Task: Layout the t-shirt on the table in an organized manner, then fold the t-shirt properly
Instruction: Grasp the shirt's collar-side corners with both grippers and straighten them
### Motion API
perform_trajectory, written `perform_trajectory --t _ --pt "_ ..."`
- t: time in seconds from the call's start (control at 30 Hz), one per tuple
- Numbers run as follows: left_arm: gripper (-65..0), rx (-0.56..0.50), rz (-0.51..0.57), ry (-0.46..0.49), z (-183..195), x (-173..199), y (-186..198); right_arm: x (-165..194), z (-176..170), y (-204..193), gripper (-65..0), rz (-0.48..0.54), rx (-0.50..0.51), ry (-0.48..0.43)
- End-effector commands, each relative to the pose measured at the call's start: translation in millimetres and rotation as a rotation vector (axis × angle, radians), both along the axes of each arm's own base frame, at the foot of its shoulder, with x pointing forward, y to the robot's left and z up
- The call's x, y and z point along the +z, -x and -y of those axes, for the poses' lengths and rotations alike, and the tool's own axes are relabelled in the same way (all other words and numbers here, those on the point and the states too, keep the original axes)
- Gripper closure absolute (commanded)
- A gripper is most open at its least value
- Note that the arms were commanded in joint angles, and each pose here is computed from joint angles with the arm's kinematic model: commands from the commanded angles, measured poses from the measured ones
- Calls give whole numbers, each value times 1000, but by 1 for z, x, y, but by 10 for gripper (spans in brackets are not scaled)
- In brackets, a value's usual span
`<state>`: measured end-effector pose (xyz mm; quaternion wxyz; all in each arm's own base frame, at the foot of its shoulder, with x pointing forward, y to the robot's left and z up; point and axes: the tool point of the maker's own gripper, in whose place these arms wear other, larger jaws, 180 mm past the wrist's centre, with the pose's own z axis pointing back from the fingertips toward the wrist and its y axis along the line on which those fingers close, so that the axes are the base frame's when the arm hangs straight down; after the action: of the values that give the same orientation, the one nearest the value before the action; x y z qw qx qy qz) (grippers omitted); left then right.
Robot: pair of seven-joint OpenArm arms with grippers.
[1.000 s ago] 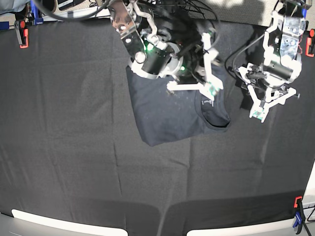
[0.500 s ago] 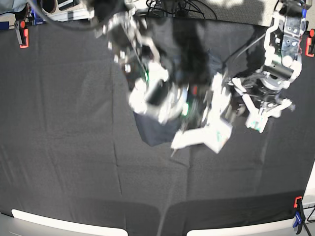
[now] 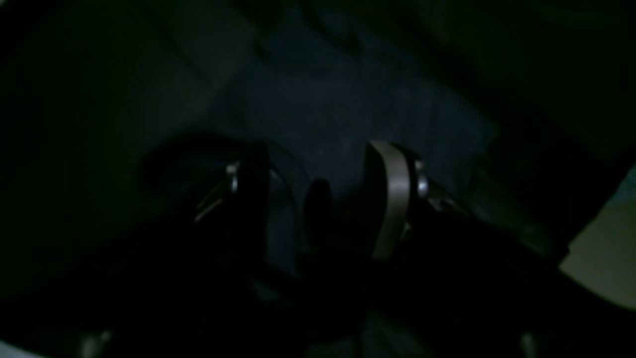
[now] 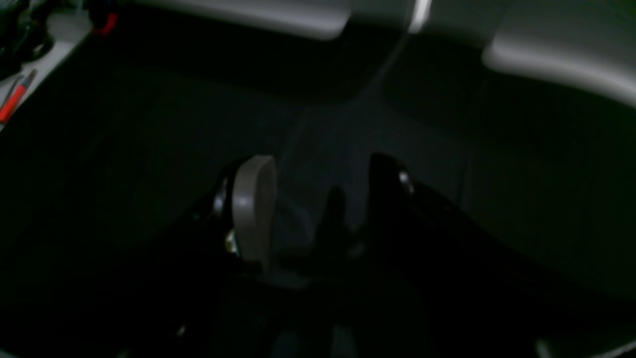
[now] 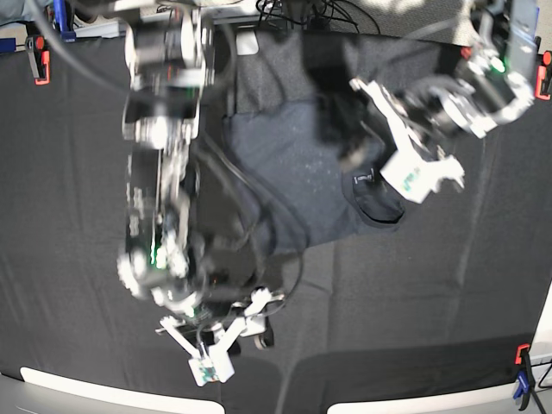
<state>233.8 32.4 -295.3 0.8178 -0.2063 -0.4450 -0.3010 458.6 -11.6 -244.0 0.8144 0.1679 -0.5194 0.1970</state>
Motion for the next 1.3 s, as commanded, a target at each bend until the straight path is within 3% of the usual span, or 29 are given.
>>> perform_trajectory --t 0.0,0.2,0.33,0.43,0.57,0.73,0.97,1.07,1.27 --pt "-285 -28 -1 46 14 3 6 17 -8 -13 -295 40 30 -21" --pt "-286 -91 -110 75 75 -34 31 -40 -21 -32 -295 -180 76 -13" --pt "-286 -92 -188 86 89 -59 40 -80 -29 -25 -295 -306 95 -21" --pt "-285 -60 -199 -23 75 -95 39 -110 -33 -11 -295 -374 96 -44" --pt "-286 99 -178 -189 39 -125 20 -128 -34 3 -295 -407 108 -46" --pt "-285 149 -109 -240 27 -116 -5 -139 -36 25 -295 -468 218 8" --pt "-286 207 0 -427 -18 -111 -32 -135 -2 29 -295 -514 203 -32" --pt "-286 202 52 -499 -41 -105 -45 -142 3 48 -295 -539 216 -54" --pt "-286 205 103 -548 -61 -95 -62 -160 0 101 -295 -530 218 -94"
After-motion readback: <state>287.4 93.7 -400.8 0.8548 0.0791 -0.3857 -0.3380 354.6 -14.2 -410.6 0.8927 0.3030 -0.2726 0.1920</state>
